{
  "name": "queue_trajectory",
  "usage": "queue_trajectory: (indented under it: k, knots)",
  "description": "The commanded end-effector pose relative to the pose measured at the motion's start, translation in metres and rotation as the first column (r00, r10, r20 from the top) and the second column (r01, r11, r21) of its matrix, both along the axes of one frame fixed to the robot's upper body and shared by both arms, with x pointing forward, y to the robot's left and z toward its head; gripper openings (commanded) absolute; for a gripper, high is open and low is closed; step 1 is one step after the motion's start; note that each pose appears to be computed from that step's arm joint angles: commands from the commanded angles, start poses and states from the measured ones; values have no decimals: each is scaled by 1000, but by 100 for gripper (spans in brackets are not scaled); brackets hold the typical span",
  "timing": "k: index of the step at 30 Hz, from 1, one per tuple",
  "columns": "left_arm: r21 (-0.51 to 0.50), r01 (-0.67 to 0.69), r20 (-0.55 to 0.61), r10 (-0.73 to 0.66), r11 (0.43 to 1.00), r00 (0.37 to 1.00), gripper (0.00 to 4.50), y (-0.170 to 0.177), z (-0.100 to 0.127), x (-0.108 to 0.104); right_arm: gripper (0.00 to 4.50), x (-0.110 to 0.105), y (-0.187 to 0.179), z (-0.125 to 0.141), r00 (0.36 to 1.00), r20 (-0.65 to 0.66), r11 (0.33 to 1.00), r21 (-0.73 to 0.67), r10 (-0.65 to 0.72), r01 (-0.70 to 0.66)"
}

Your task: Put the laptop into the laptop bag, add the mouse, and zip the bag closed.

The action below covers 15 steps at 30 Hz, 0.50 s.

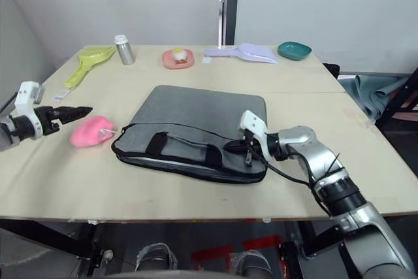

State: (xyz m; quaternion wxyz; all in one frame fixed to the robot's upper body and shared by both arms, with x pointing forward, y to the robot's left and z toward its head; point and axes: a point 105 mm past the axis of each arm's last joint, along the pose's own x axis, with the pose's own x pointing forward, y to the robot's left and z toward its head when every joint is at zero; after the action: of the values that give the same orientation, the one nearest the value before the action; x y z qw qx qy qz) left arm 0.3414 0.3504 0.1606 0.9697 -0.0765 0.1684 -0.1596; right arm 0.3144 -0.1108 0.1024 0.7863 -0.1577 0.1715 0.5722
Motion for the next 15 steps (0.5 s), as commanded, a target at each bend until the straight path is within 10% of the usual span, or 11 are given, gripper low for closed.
queue_trajectory:
  k: [1, 11, 15]
  knots:
    - [70, -34, -32, 36, 997, 999, 422, 11, -10, 0, 3, -4, -2, -18, 998, -58, 999, -52, -2, -1]
    - [0, 20, -172, -19, 1000, 985, 422, -3, -51, -1, 3, -11, -1, -20, 999, -51, 997, -80, 15, -19]
    - [-84, 37, -173, -51, 996, 984, 302, -12, -53, -2, 0, -10, -2, -19, 999, -42, 996, -93, 13, -17]
